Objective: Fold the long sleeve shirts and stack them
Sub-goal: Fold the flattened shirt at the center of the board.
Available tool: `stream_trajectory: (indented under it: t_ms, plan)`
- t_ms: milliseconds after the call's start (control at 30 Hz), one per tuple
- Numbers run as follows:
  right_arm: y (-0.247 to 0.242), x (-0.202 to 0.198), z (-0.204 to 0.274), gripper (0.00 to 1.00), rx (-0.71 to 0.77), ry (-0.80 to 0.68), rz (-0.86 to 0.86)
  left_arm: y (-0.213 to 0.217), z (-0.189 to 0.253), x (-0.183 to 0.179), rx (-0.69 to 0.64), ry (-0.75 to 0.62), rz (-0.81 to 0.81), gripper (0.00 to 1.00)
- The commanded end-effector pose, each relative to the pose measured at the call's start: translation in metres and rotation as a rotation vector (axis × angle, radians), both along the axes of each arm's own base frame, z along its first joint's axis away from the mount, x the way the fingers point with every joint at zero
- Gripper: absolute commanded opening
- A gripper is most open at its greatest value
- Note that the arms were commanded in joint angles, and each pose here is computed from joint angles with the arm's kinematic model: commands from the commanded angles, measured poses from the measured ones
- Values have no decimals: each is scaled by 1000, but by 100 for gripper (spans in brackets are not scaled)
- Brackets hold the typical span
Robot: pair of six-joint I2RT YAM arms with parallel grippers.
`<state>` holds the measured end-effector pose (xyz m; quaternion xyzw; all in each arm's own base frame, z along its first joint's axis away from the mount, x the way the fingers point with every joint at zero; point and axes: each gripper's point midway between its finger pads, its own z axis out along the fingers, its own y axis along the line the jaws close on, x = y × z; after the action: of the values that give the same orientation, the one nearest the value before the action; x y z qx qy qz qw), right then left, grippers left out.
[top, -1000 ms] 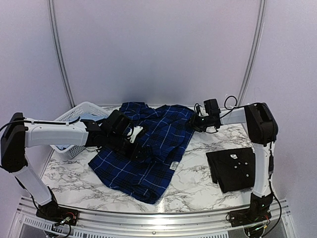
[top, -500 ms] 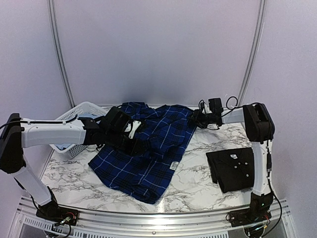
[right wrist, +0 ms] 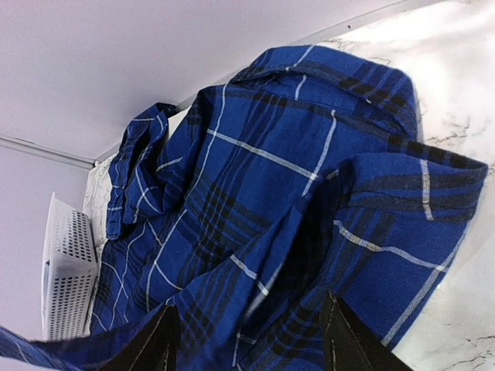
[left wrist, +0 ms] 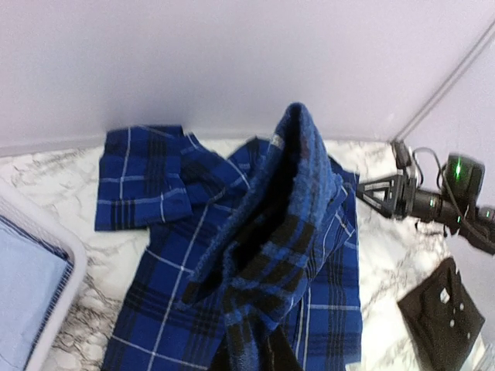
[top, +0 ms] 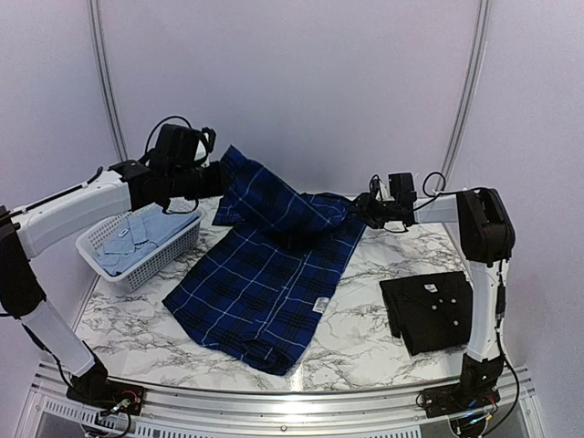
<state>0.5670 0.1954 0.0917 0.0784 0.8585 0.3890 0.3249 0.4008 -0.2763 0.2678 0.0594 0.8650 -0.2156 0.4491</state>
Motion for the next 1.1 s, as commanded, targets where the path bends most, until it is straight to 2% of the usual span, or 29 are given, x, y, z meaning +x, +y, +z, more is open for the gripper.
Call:
stream_trajectory:
  t_ms: [0,200,400,500,700,1067]
  plan:
    - [3,12,26,58,8,-60,21,22,34,34,-17,-77,124,10]
    - [6,17,8,56,21,-27,29,25,44,70,-35,-96,156,10]
    - [3,19,-9,38,-6,-3,23,29,47,87,-45,-101,186,10]
    - [2,21,-15,32,-17,7,21,43,53,87,-40,-118,240,10]
    - [2,24,-19,30,-18,14,14,69,64,79,-33,-149,317,10]
    - [2,31,-24,27,-28,17,12,87,69,70,-30,-174,369,10]
